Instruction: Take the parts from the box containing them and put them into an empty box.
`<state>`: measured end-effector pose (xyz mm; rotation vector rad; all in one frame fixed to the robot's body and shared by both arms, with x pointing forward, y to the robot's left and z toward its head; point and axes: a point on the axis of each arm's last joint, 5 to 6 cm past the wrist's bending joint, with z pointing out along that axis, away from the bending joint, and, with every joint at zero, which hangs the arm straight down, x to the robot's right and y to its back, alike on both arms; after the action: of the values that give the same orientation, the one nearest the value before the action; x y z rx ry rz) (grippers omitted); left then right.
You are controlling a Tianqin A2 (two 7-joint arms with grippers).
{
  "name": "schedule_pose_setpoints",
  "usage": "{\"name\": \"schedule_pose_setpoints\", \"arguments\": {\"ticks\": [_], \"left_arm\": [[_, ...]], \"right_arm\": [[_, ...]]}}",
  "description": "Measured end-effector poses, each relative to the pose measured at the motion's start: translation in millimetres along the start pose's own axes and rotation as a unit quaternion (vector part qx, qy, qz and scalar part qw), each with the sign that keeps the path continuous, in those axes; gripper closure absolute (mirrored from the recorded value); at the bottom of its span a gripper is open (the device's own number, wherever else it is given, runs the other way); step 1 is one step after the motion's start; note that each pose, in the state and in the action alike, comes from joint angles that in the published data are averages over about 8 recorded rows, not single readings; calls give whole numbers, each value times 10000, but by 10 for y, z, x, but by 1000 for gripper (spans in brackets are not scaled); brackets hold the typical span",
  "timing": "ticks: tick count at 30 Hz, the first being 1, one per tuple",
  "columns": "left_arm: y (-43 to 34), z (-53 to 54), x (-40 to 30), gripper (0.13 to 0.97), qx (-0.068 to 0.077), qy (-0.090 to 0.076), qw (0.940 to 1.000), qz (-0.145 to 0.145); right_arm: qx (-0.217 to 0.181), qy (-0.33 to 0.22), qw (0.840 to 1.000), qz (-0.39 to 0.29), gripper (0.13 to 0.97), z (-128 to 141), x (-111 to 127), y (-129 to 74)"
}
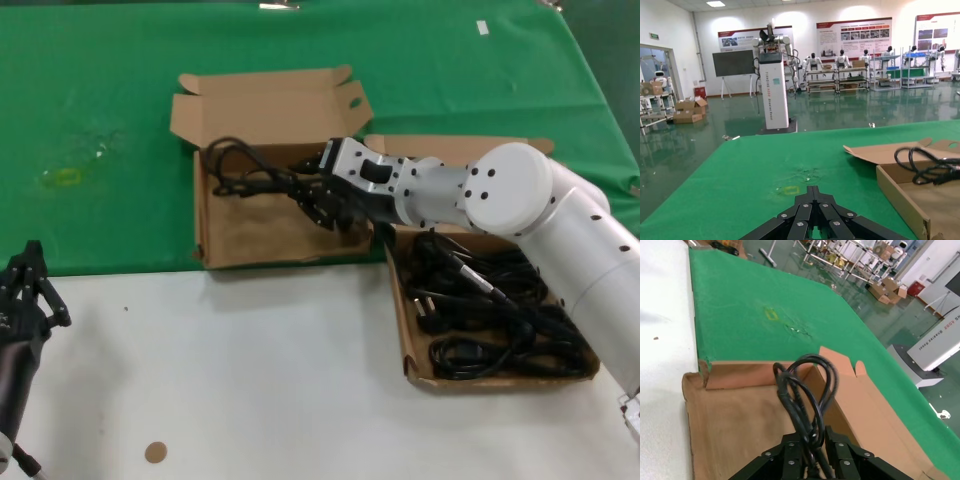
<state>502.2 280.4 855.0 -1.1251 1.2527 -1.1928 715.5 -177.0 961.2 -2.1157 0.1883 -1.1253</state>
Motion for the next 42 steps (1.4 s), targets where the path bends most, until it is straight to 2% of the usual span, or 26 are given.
{"name": "schedule_pose_setpoints", "arguments": {"ticks": [8, 11, 20, 26, 35, 37, 42], "left_arm": [[0, 0, 0, 953, 0, 0, 10000, 0], [0, 0, 0, 953, 0, 0, 10000, 0], [0, 0, 0, 953, 0, 0, 10000, 0], [0, 0, 0, 943, 0, 0, 10000, 0], [0, 0, 0, 926, 0, 0, 10000, 0], [0, 0, 0, 902, 0, 0, 10000, 0], [0, 0, 0, 840, 0, 0, 10000, 0]], "right_arm": [[-79, 33, 10000, -15, 810, 17, 25, 49], [-81, 60, 9999, -10, 810, 16, 41, 52], [-11, 168, 9998, 56, 669, -13, 93, 23], [12, 192, 9998, 93, 512, -22, 86, 28], [197, 373, 9983, 408, 323, -68, -67, 114], [252, 436, 9974, 513, 278, -87, -117, 144], [387, 614, 9942, 795, 264, -147, -247, 221]]}}
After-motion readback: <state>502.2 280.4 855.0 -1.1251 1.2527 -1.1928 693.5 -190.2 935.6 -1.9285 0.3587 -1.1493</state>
